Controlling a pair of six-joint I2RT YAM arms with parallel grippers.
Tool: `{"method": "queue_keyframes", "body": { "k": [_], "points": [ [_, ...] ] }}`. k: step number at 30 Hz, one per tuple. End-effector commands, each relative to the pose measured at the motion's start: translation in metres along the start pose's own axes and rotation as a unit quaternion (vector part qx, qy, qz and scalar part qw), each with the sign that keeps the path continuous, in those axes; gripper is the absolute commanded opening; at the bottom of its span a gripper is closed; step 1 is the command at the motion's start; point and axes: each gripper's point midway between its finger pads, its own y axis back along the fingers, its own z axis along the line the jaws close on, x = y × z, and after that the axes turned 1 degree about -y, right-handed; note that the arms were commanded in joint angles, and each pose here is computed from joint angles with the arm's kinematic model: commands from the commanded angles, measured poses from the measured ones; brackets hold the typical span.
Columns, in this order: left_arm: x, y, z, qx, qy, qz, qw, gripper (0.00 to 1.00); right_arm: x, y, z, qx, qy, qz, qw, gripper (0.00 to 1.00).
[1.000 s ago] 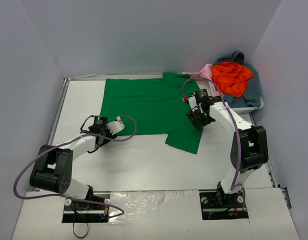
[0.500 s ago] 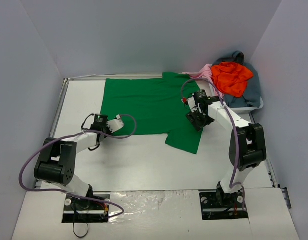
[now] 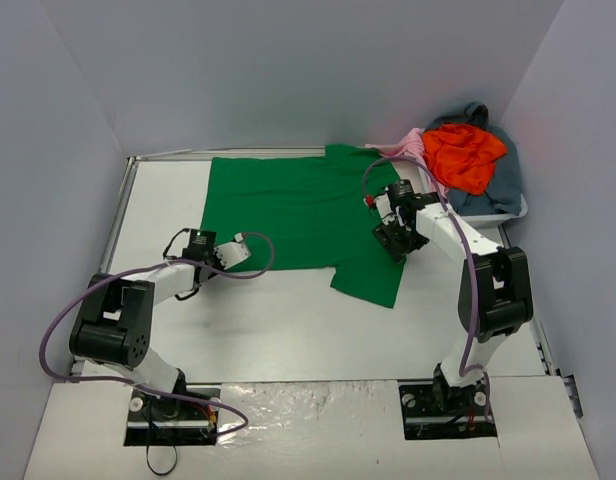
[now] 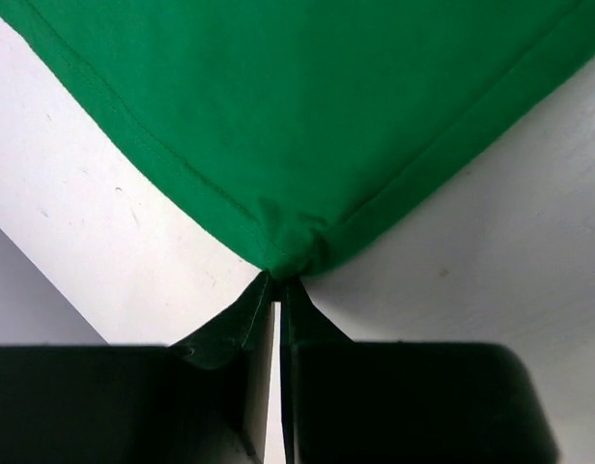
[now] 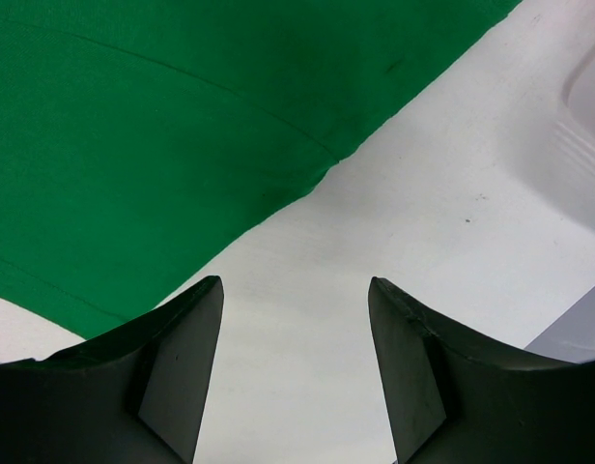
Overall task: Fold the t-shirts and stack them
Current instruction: Grap the side of the flattened tshirt closest away from the robot with both arms
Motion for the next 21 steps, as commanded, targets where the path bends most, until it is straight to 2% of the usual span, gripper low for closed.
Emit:
{"method": "queue_keyframes", "body": {
  "k": [1, 7, 13, 21],
  "points": [
    [0.0, 0.004, -0.01, 0.042, 0.007, 0.004, 0.999, 0.02, 0.001, 0.012, -0.009, 0.012, -0.005, 0.002, 1.0, 0.57],
    [-0.02, 0.027, -0.001, 0.071, 0.041, -0.046, 0.996, 0.02, 0.003, 0.03, -0.011, 0.015, -0.001, -0.016, 1.0, 0.58],
    [-0.028, 0.041, 0.008, 0.08, 0.067, -0.065, 0.992, 0.02, 0.006, 0.041, -0.009, 0.011, 0.007, -0.028, 1.0, 0.59],
    [-0.022, 0.043, 0.013, 0.078, 0.077, -0.051, 0.993, 0.02, 0.041, 0.042, 0.021, -0.061, 0.066, 0.033, 0.995, 0.59]
  ]
}}
